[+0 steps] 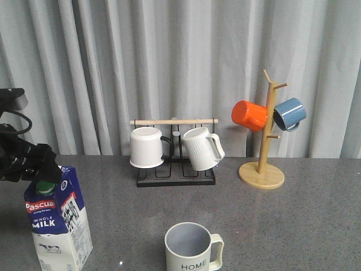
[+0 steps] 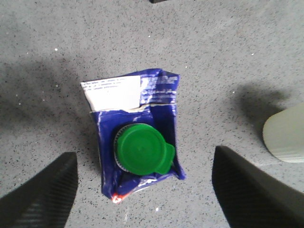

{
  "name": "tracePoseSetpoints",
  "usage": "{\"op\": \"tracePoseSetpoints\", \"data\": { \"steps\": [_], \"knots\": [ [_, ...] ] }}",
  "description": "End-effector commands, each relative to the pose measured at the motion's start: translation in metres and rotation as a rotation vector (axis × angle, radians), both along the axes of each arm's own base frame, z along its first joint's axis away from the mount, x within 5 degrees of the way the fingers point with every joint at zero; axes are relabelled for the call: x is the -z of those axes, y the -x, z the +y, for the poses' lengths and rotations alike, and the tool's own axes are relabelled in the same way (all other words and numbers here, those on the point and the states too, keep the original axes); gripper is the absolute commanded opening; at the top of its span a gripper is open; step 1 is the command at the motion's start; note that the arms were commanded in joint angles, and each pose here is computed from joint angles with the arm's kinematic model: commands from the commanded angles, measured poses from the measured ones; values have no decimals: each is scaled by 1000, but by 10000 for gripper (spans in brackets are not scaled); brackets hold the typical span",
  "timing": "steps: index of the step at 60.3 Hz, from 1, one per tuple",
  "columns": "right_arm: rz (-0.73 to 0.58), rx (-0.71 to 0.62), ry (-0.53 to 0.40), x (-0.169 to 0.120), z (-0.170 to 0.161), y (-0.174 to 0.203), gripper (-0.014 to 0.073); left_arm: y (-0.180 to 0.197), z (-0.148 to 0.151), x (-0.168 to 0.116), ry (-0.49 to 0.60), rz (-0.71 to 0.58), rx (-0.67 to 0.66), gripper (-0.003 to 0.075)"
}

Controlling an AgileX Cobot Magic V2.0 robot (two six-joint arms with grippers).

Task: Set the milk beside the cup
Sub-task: 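Lower the left gripper onto the milk carton top and grasp it, then lift the milk carton with the left gripper and carry it toward the mug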

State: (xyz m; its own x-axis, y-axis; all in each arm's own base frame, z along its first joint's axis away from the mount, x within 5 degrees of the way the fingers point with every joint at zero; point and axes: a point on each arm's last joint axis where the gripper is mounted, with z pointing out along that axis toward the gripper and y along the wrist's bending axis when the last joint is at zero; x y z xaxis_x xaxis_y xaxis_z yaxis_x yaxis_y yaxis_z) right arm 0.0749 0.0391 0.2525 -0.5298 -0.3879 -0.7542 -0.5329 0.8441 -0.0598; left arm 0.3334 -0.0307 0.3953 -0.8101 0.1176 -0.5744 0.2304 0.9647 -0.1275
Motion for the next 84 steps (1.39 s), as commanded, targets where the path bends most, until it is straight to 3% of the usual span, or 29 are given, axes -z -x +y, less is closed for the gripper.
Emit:
{"op": "tracePoseSetpoints", "data": {
  "steps": [1, 39, 45, 67, 84],
  "knots": [
    [-71, 12, -27, -12, 1, -4, -4, 1, -5, -16, 31, -83, 3, 565],
    [-78, 15, -30, -12, 1, -5, -4, -32, -7, 28, 32, 47, 3, 538],
    [-78, 15, -30, -12, 1, -5, -4, -32, -7, 28, 32, 47, 3, 491],
    [-78, 15, -30, -12, 1, -5, -4, -32, -7, 28, 33, 46, 3, 196],
    [-78, 15, -30, -12, 1, -5, -4, -23, -16, 6, 164, -40, 15, 63]
  ]
}}
